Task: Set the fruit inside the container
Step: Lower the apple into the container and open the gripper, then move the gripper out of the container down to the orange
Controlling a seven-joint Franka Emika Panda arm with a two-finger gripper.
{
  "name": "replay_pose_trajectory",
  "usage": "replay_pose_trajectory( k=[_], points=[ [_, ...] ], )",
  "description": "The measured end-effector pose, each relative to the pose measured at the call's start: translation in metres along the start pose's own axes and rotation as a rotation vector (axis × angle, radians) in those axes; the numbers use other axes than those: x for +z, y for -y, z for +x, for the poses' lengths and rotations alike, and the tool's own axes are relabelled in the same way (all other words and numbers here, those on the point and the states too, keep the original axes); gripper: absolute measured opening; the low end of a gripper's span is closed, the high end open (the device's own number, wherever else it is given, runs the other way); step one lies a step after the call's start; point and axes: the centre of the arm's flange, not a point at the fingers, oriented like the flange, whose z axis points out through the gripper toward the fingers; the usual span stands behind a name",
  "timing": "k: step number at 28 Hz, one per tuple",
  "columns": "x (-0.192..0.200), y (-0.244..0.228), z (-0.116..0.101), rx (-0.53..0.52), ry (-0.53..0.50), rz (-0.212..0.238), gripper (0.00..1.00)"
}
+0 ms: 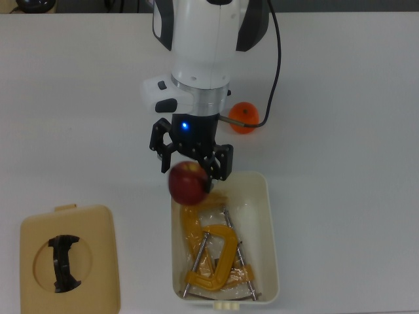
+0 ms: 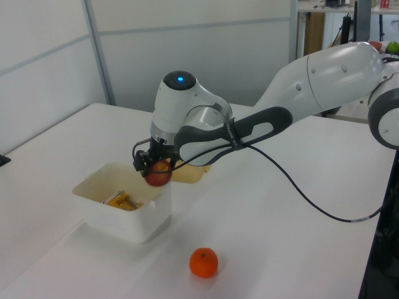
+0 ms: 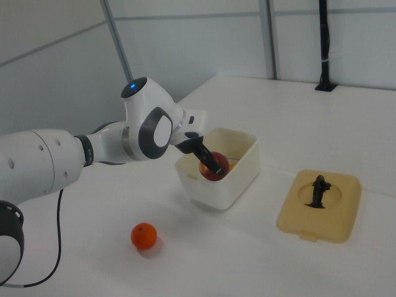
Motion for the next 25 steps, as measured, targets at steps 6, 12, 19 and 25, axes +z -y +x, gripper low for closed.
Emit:
replay_pose_trajectory(
  k=[6,12,19,25],
  points=[
    [-0.007,0.017,-0.007,-0.026,-0.014,0.008,1.0],
    [-0.008,0.023,-0.015,-0.046,0.007,-0.007,1.0],
    [-0.007,0.024,-0.053,-0.207,0.168,-0.106,1.0],
    [-0.015,0.033,-0.101,-0.291,0.251,-0.122,1.0]
  ],
)
